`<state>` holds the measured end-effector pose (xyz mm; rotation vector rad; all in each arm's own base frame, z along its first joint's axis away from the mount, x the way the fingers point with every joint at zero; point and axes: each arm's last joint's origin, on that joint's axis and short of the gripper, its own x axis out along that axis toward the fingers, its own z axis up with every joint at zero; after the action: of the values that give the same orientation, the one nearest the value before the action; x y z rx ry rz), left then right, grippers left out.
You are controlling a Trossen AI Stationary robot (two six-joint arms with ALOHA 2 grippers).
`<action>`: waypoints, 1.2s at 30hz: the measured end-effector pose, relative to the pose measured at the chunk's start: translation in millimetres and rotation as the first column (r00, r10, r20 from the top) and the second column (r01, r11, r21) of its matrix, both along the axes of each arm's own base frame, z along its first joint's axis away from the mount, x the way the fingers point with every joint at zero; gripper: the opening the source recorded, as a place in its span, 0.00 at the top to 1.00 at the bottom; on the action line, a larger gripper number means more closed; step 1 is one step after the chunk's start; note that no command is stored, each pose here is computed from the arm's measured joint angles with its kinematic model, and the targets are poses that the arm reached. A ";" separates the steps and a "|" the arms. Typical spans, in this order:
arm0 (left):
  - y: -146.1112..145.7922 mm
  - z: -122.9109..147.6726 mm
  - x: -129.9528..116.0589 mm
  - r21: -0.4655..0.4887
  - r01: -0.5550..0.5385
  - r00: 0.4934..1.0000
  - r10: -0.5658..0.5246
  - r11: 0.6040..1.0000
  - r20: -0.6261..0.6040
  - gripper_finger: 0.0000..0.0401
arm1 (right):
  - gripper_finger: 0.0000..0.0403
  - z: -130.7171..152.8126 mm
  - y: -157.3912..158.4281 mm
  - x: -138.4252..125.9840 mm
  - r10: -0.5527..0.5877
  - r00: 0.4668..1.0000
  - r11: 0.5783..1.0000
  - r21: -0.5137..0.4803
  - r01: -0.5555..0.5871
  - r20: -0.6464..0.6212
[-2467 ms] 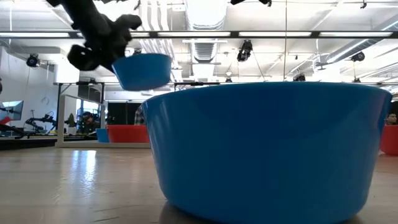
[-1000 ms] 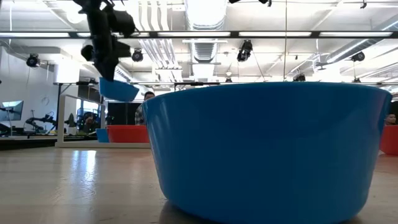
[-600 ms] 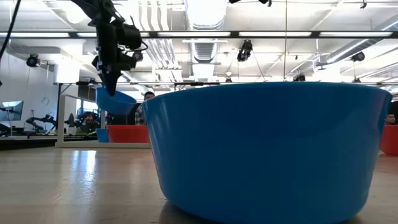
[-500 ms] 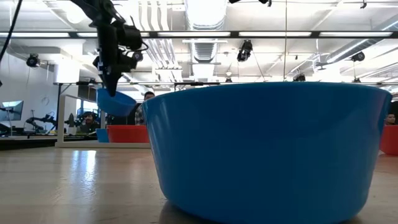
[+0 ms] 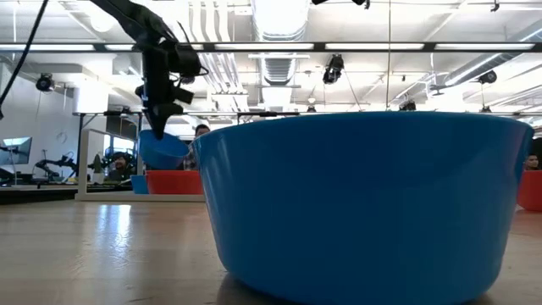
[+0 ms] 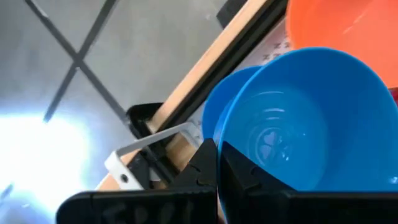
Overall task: Pick & Place Mini bowls
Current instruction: Stack the top blue bowl on the blue bowl on the shelf
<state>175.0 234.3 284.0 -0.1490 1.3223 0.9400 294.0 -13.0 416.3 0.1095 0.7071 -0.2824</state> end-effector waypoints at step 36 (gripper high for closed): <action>10.6 -13.5 8.2 -0.006 0.037 0.999 -0.037 0.999 -0.033 0.97 | 0.85 0.0 0.0 0.0 -0.002 1.000 1.000 0.002 0.002 0.001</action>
<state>183.2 244.9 270.5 -0.1130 1.3539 0.9116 294.0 -13.0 416.3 0.1126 0.7067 -0.2836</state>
